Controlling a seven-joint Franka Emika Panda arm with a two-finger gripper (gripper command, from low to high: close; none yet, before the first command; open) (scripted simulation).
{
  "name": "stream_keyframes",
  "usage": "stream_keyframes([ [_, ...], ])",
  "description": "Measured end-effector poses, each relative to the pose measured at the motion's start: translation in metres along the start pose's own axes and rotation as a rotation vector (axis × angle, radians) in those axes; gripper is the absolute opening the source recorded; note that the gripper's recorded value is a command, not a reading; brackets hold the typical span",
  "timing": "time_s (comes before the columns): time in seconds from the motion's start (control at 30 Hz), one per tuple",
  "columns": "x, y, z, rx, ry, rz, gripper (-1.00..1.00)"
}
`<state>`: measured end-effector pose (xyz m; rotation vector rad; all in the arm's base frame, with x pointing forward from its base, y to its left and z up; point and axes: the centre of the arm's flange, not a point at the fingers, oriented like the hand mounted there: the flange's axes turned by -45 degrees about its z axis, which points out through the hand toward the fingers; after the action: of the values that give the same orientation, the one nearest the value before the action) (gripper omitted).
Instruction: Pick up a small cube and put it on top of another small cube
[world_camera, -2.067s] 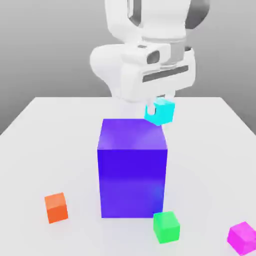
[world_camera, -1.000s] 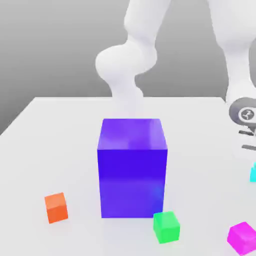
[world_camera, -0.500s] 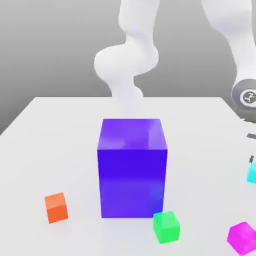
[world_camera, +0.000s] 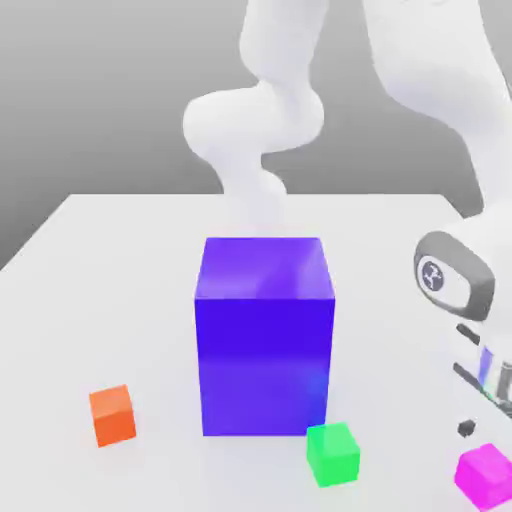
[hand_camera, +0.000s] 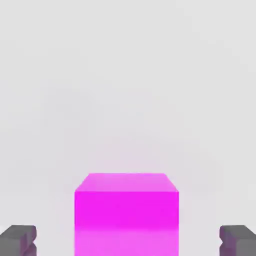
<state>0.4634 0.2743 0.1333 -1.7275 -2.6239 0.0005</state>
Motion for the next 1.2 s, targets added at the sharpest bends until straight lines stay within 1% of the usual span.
stream_keyframes([
  [0.2,0.0,0.0,0.001,0.002,0.0,0.001,-1.0],
  [0.37,-0.005,-0.002,-0.056,0.002,-0.002,0.031,-1.0],
  [0.73,-0.084,-0.043,-0.089,-0.003,-0.014,0.655,-1.0],
  [1.07,-0.15,-0.095,-0.11,0.0,-0.002,1.257,-1.0],
  [1.2,-0.151,-0.099,-0.076,0.001,0.001,1.311,-1.0],
])
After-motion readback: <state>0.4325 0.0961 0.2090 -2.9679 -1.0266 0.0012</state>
